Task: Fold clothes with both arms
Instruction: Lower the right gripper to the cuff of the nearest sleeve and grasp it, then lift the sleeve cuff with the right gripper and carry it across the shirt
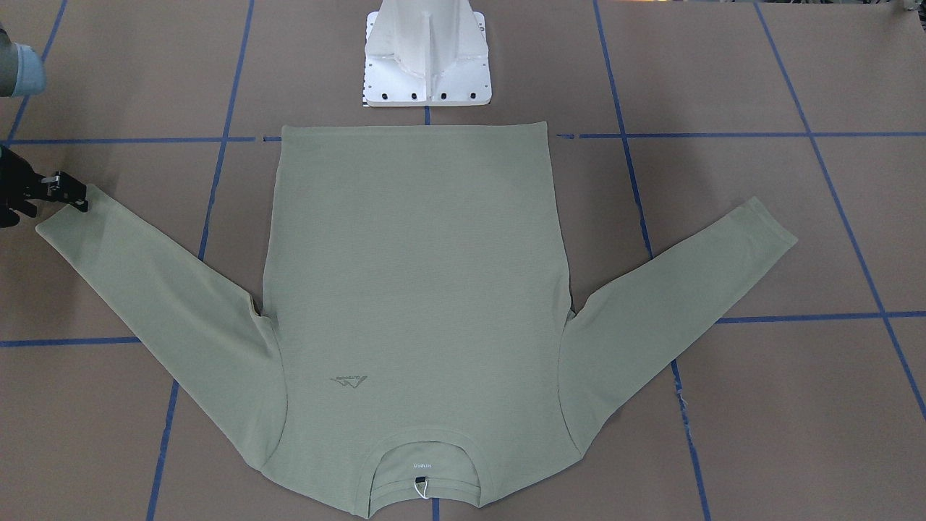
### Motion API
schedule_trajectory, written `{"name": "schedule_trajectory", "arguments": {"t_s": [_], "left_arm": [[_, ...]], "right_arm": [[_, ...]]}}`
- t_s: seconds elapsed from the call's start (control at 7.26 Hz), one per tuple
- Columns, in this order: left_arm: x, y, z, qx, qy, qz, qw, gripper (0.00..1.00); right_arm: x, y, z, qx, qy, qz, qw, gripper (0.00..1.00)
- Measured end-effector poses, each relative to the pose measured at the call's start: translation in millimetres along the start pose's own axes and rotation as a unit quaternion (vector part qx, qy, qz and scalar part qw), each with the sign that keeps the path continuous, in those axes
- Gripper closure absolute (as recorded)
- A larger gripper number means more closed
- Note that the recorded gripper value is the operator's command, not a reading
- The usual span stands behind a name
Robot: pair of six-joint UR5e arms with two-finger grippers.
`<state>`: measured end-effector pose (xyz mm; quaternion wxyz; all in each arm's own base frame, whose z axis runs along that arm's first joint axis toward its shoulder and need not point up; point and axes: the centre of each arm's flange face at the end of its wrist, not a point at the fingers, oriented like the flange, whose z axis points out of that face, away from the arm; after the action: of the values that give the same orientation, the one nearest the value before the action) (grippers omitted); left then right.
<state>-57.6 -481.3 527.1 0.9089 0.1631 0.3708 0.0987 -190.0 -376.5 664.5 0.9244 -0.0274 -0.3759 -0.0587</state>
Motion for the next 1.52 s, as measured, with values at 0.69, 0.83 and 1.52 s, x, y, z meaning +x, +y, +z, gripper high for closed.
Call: {"name": "schedule_trajectory", "arguments": {"t_s": [0.69,0.83,1.52], "left_arm": [[3,0,-3,0.003,0.0,0.002,1.0,0.0],[3,0,-3,0.003,0.0,0.001,1.0,0.0],[4,0,-4,0.003,0.0,0.002,1.0,0.0]], "right_arm": [[-10,-2,-7,0.003,-0.01,-0.006,0.9999,1.0],[-18,-2,-14,0.004,-0.021,-0.004,0.9998,1.0],[-85,-59,-67,0.056,-0.069,-0.007,0.996,1.0]]}}
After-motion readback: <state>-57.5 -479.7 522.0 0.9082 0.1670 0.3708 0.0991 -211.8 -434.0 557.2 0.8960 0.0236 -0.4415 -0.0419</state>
